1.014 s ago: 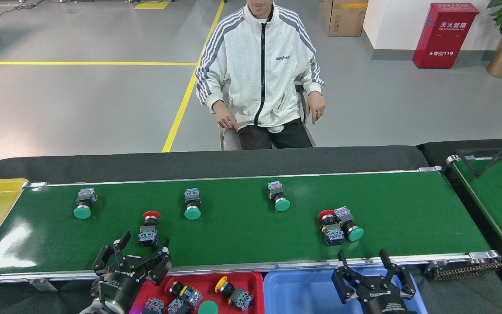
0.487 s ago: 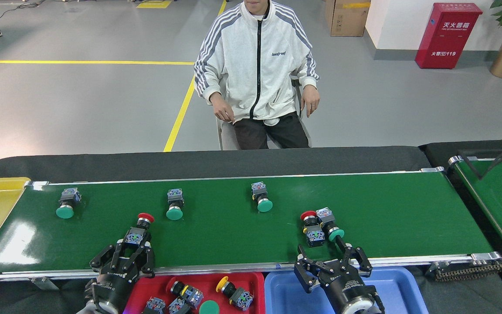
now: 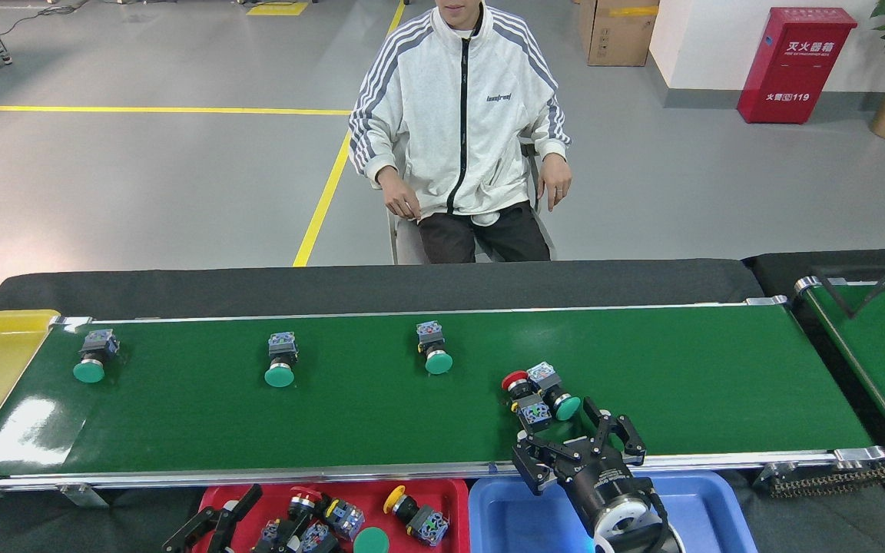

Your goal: Pick switch part from conveyor to tray

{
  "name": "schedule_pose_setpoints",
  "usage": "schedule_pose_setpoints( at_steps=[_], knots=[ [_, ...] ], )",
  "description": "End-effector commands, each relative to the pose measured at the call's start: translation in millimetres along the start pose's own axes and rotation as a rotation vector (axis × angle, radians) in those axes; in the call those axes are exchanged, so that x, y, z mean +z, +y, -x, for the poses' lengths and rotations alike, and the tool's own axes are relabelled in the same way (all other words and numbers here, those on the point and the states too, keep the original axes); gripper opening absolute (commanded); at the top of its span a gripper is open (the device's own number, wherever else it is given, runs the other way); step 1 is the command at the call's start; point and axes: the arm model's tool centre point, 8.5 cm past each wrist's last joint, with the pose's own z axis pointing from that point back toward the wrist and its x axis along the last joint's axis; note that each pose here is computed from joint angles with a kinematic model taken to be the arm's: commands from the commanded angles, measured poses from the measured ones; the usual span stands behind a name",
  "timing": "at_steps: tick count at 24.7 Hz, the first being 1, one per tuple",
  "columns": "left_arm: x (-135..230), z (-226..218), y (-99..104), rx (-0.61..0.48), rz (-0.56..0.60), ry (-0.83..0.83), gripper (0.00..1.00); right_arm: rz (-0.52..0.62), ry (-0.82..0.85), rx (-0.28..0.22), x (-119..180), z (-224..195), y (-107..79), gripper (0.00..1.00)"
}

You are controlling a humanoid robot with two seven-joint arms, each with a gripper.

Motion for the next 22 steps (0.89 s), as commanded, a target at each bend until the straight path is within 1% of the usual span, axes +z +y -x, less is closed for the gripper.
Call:
schedule_pose_setpoints(
  at_steps=[1, 3, 4, 5, 6, 7, 8, 9, 11, 13, 15, 16, 18, 19, 21, 22],
  knots=[
    [10.7, 30.4, 2.4, -0.01, -0.015, 0.176, 1.0, 0.019, -0.004, 0.009, -9.2, 0.5, -10.8, 1.0],
    [23.6, 62.2, -4.5, -0.016, 0.003, 0.37, 1.0, 0.007, -0.002, 0.007, -19.4, -1.5, -11.4, 0.99],
    [28.5, 71.0, -9.0, -0.011, 0.013, 0.406, 1.0, -0.001, -0.009, 0.003, -24.1, -6.7, -10.6, 0.93],
    [32.3, 77.0, -13.6, -0.002, 0.023, 0.42, 1.0, -0.009, -0.024, 0.01, -27.3, -12.8, -9.3, 0.75],
    [36.1, 80.8, -18.3, 0.012, 0.032, 0.429, 1.0, -0.014, -0.038, 0.023, -29.8, -17.0, -9.0, 0.51],
    [37.5, 82.4, -20.1, 0.021, 0.034, 0.428, 1.0, -0.017, -0.044, 0.03, -32.2, -19.3, -9.2, 0.34],
    [37.2, 82.7, -20.0, 0.022, 0.034, 0.423, 1.0, -0.023, -0.045, 0.028, -33.2, -19.9, -7.6, 0.24],
    [35.9, 83.1, -18.8, 0.021, 0.029, 0.417, 1.0, -0.028, -0.048, 0.025, -34.0, -21.7, -6.5, 0.18],
    [27.0, 84.0, -11.7, 0.019, 0.004, 0.403, 1.0, -0.037, -0.054, 0.022, -34.5, -23.7, -5.6, 0.1],
    [5.4, 92.3, 4.2, 0.012, -0.038, 0.385, 1.0, -0.039, -0.056, 0.016, -35.0, -24.4, -6.2, 0.07],
    [-21.3, 110.4, 10.5, 0.009, -0.051, 0.371, 1.0, -0.031, -0.06, 0.016, -35.5, -24.8, -8.9, 0.05],
    [-37.6, 120.2, 14.7, 0.007, -0.055, 0.364, 1.0, -0.02, -0.065, 0.016, -36.9, -25.9, -12.7, 0.05],
    [-83.7, 127.3, 25.3, 0.002, -0.054, 0.306, 1.0, 0.003, -0.097, 0.025, -36.9, -29.3, -20.8, 0.05],
    [-100.2, 128.5, 26.7, 0.001, -0.043, 0.286, 1.0, 0.029, -0.132, 0.034, -34.8, -33.5, -29.2, 0.05],
    [-121.5, 133.8, 28.1, 0.0, -0.022, 0.284, 1.0, 0.087, -0.246, 0.056, -23.1, -50.4, -45.2, 0.05],
    [-124.7, 137.8, 27.9, -0.003, -0.014, 0.284, 1.0, 0.101, -0.301, 0.063, -16.2, -60.4, -47.0, 0.05]
  ],
)
